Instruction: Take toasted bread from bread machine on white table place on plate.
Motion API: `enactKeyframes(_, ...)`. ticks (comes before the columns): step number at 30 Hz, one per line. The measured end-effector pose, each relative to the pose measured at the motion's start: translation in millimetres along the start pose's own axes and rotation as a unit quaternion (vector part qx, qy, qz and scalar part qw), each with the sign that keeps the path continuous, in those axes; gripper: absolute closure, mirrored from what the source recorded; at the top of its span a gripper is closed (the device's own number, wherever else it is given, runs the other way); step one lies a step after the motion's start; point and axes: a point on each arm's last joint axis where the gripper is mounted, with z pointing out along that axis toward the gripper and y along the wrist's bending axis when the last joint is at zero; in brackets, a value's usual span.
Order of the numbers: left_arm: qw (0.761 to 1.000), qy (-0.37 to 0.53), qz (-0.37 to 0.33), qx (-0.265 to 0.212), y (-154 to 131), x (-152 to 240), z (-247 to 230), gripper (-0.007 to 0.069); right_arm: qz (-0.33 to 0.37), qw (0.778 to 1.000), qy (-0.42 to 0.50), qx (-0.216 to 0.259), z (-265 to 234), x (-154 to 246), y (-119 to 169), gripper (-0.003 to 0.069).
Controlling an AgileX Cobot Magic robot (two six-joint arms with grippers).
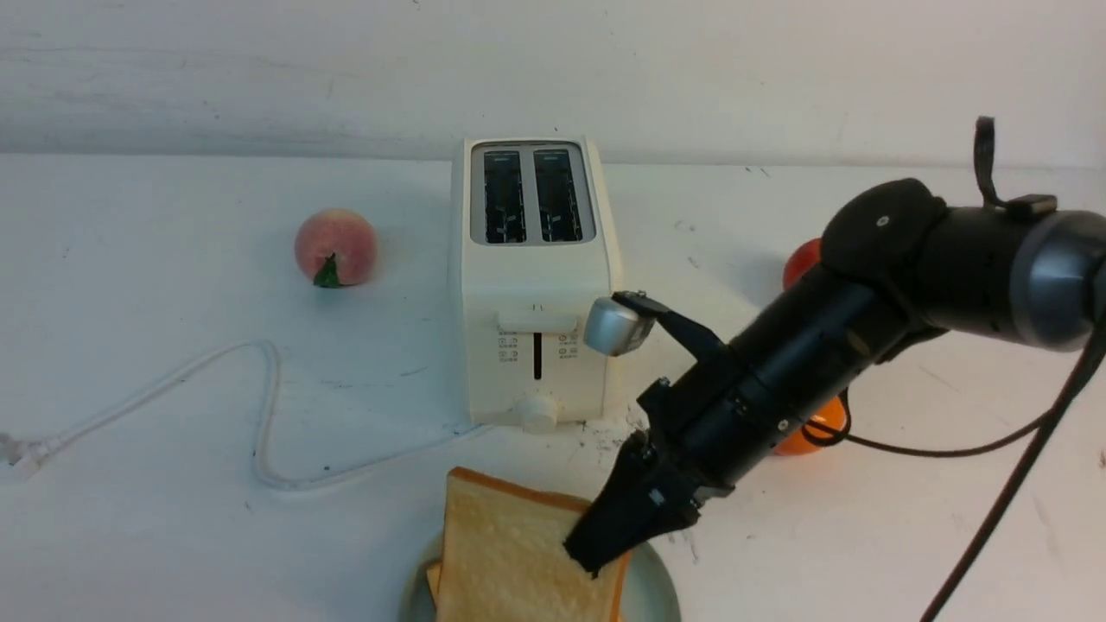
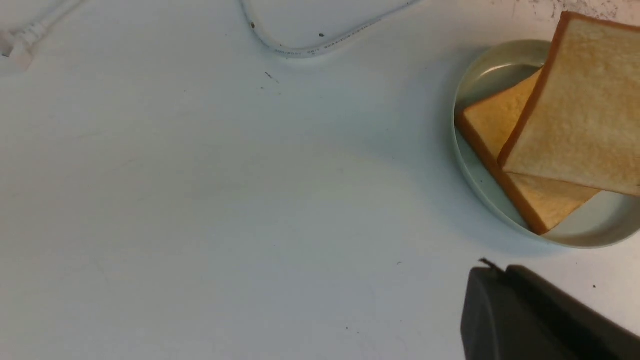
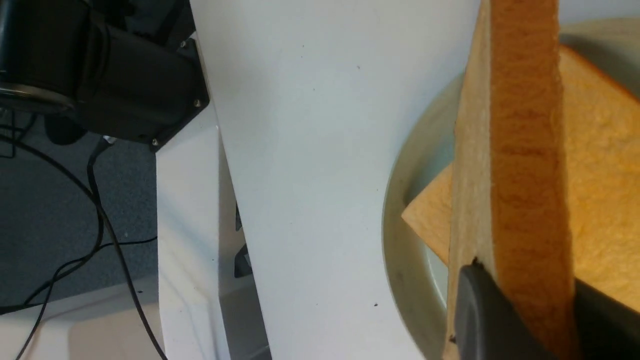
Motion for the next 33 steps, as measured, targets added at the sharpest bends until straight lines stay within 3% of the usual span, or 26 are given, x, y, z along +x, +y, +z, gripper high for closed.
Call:
enactKeyframes(7, 1.0, 0.007, 0.0, -0.002, 0, 1, 0, 0.0639, 0.003, 1.0, -0.001, 0.004, 2, 0, -3, 0.0458)
enactKeyframes(13, 1.0, 0.01, 0.0, -0.004, 1, 2, 0, 0.0639, -0.009, 0.999, -0.004, 0.036, 0, -3, -8, 0.0275)
enactKeyframes(19, 1.0, 0.011, 0.0, -0.004, 1, 2, 0, 0.0638, -0.059, 0.996, 0.014, 0.065, -16, -21, -3, 0.0183)
enactKeyframes(22, 1.0, 0.011, 0.0, -0.004, 1, 2, 0, 0.0638, -0.066, 0.994, 0.02, 0.083, -26, -32, 0, 0.0174)
enactKeyframes(28, 1.0, 0.012, -0.001, -0.004, 1, 2, 0, 0.0637, -0.04, 0.983, 0.007, 0.181, -69, -71, 16, 0.0179)
enactKeyframes(33, 1.0, 0.011, -0.001, -0.003, 1, 2, 0, 0.0637, 0.019, 0.966, -0.036, 0.254, -105, -86, 42, 0.0264)
